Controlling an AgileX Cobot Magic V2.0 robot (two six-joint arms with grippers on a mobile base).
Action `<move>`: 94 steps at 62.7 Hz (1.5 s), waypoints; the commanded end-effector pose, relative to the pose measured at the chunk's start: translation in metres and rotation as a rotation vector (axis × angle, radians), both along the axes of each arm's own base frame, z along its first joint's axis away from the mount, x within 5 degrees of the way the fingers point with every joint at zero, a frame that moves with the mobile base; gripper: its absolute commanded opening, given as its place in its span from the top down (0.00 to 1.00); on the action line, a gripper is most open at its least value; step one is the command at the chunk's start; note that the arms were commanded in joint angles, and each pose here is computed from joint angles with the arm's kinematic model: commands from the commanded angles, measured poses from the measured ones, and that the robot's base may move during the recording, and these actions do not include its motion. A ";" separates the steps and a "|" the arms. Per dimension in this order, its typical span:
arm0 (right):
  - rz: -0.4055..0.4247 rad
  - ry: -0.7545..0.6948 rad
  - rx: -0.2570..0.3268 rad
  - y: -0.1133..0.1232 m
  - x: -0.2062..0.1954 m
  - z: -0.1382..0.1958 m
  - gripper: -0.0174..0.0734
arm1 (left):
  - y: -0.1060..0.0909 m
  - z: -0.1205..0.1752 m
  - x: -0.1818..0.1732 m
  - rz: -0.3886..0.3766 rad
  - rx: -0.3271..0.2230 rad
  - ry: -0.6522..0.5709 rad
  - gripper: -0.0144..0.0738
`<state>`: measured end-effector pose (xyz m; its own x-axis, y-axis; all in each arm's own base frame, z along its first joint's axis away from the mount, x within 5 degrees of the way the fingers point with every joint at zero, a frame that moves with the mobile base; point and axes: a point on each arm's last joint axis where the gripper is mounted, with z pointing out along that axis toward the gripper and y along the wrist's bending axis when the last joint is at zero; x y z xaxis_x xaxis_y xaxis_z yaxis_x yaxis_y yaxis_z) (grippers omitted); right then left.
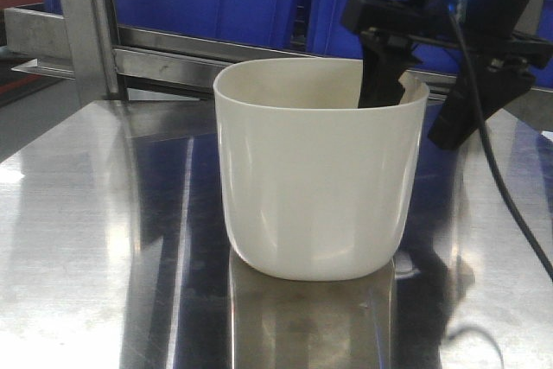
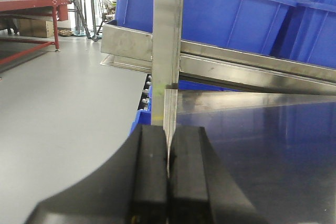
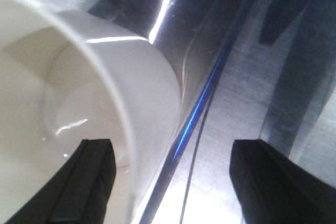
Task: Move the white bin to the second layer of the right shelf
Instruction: 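Move the right gripper down to the white bin's rim and close, then lift the white bin off the table with the right gripper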
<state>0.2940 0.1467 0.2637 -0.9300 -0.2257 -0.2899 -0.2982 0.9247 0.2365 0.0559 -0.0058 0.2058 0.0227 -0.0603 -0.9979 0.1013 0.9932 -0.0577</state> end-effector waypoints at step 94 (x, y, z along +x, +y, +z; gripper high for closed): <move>-0.244 -0.958 0.215 -0.098 -0.122 0.148 0.75 | 0.000 -0.005 0.001 0.000 -0.025 -0.050 0.74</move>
